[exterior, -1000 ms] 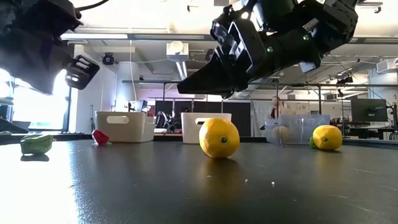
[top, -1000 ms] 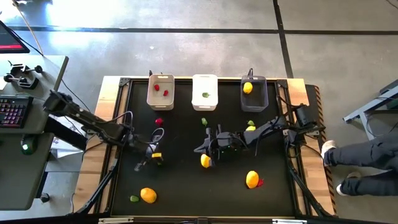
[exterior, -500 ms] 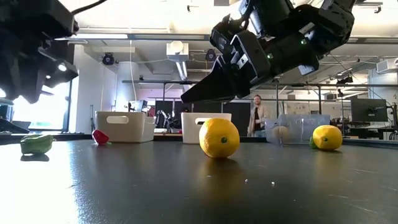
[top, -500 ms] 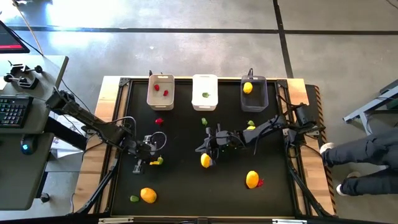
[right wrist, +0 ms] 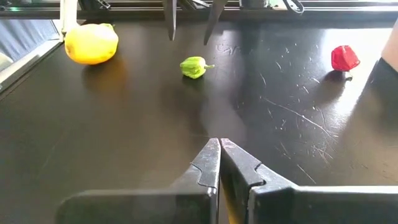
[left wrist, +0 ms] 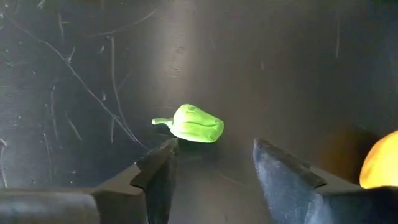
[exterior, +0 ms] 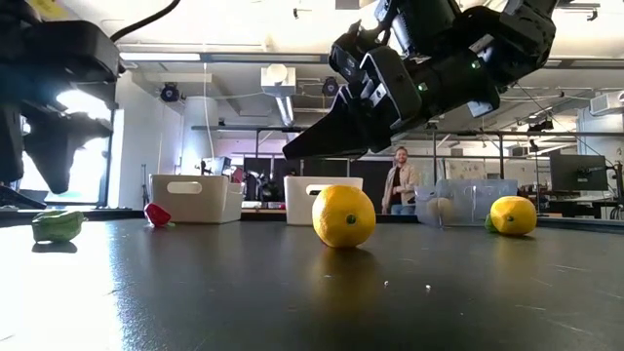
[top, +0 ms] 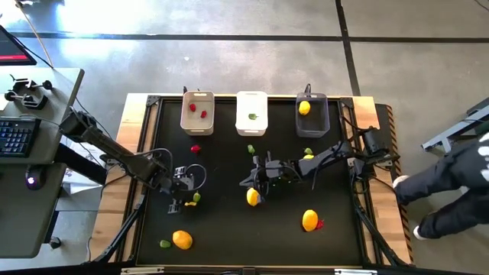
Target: Sort produce into baskets
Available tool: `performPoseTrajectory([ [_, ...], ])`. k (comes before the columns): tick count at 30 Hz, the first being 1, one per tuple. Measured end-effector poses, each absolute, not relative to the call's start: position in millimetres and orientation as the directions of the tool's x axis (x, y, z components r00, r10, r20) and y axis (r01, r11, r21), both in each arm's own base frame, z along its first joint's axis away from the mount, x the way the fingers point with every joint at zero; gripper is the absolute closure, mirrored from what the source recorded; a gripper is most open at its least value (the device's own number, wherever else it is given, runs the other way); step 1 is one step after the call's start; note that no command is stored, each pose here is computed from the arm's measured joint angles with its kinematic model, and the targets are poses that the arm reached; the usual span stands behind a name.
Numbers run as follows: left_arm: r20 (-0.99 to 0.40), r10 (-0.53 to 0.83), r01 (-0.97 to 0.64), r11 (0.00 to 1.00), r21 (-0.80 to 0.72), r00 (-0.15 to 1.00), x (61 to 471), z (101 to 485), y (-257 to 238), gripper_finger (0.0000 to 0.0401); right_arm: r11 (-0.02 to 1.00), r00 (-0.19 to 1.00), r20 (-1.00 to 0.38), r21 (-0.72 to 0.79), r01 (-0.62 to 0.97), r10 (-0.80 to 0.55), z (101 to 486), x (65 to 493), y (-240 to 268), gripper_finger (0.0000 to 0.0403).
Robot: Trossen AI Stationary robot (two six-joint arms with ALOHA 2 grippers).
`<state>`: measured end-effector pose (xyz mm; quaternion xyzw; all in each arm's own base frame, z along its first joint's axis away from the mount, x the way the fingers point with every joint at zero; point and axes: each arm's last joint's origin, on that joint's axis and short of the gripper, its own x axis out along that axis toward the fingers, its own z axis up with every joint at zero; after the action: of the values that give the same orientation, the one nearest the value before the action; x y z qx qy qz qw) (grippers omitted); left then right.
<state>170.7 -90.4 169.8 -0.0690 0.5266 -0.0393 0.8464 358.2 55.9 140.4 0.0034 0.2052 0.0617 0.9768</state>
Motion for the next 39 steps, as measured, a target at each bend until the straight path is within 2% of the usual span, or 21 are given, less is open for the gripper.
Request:
performPoseTrajectory([
  [4, -0.888, -0.129, -0.003, 0.989, -0.145, 0.442, 174.4, 174.6, -86.6, 0.0201, 0.993, 0.9, -0.42, 0.028, -0.113, 0.114, 147.7, 354.5, 55.2, 0.0401],
  [9, -0.882, -0.138, 0.047, 0.99, -0.131, 0.45, 180.3, 180.1, -80.8, 0.0201, 1.0, 0.896, -0.444, -0.025, -0.018, 0.005, 165.8, 345.0, 53.7, 0.0401],
  [13, -0.877, -0.123, 0.048, 0.992, -0.115, 0.465, 185.6, 180.6, -71.1, 0.0201, 0.999, 0.881, -0.472, -0.038, -0.003, -0.016, 169.3, 340.8, 52.3, 0.0401],
  [16, -0.812, -0.098, 0.059, 0.995, -0.079, 0.575, 196.9, 182.7, -64.0, 0.0201, 0.999, 0.862, -0.506, -0.051, 0.001, -0.026, 166.1, 339.4, 49.1, 0.0398],
  [20, -0.647, -0.111, 0.1, 0.994, -0.055, 0.754, 212.6, 185.1, -54.0, 0.0209, 0.998, 0.844, -0.533, -0.049, 0.031, -0.053, 163.5, 339.1, 38.2, 0.038],
  [25, -0.469, -0.081, 0.084, 0.996, -0.015, 0.879, 214.6, 174.9, -36.7, 0.0246, 0.996, 0.805, -0.588, -0.005, 0.093, -0.078, 158.4, 337.5, 17.4, 0.0344],
  [31, -0.334, 0.0, 0.019, 0.998, 0.054, 0.943, 206.3, 162.4, -14.2, 0.0307, 0.984, 0.772, -0.623, 0.016, 0.175, -0.127, 155.0, 335.3, -3.5, 0.0301],
  [39, -0.305, 0.131, -0.107, 0.99, 0.096, 0.943, 196.7, 151.8, 13.8, 0.0368, 0.954, 0.742, -0.613, -0.072, 0.292, -0.273, 155.1, 333.8, -24.1, 0.0225],
])
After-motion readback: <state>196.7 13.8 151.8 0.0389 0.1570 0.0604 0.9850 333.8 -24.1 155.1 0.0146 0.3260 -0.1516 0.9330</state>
